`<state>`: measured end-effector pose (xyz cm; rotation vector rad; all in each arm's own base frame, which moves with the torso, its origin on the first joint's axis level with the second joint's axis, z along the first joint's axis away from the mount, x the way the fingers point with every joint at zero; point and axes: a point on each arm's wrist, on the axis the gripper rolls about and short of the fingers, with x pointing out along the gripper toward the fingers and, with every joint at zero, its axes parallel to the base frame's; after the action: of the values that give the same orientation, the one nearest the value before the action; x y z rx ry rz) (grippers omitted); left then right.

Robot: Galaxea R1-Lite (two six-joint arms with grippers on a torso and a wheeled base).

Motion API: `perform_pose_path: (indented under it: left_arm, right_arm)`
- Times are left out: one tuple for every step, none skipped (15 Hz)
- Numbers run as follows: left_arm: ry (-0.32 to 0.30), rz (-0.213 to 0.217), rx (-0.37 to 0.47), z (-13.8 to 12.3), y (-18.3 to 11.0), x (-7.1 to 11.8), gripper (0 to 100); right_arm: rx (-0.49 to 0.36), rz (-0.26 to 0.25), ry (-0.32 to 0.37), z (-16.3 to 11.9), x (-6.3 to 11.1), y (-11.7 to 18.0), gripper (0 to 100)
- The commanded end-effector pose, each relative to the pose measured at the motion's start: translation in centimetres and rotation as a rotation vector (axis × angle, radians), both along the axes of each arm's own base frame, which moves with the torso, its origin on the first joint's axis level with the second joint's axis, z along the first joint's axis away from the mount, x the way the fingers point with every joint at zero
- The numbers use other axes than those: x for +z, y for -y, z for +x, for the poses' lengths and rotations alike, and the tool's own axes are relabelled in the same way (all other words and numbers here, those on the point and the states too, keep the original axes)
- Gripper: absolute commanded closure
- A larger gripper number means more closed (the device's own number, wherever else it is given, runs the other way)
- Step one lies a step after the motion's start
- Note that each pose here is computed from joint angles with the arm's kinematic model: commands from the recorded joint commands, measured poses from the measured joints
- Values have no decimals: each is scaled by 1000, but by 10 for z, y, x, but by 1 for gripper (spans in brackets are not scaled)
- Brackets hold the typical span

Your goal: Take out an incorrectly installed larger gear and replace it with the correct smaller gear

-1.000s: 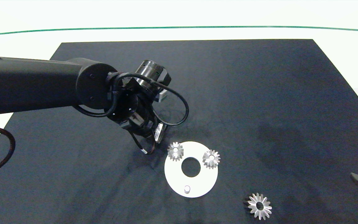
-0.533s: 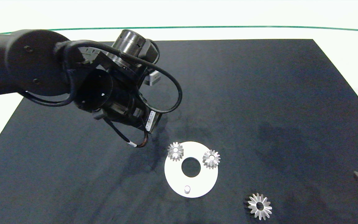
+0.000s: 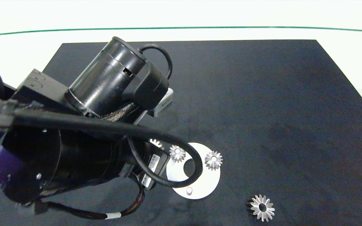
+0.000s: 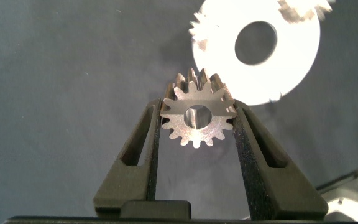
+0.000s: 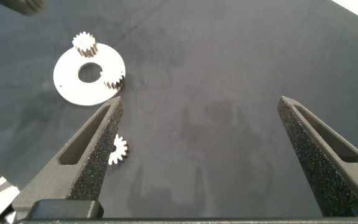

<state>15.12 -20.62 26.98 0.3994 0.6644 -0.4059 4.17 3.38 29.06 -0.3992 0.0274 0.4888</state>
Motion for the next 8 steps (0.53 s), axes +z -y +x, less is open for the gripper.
perform_pose_path:
  left_arm:
    - [2, 27, -96, -24, 12, -5, 84]
    - [-3, 38, -120, -28, 17, -8, 84]
    - [-12, 56, -143, -31, 23, -13, 84]
    - [-20, 71, -162, -33, 31, -18, 84]
    - [-24, 81, -178, -34, 41, -22, 84]
    - [-22, 78, -182, -33, 46, -23, 84]
    - [-21, 74, -194, -32, 59, -26, 84]
    - [-23, 75, -199, -32, 65, -28, 84]
  right_arm:
    - [0, -3, 4, -2, 0, 2, 0]
    - [0, 0, 6, -2, 1, 2, 0]
    - [0, -4, 3, -2, 0, 2, 0]
    - [0, -8, -1, -1, 0, 1, 0]
    - [0, -11, -3, 0, 0, 0, 0]
    - [0, -12, -4, 0, -1, 0, 0]
    - [-2, -14, -7, 1, -1, -1, 0]
    - [-2, -15, -8, 1, -1, -1, 0]
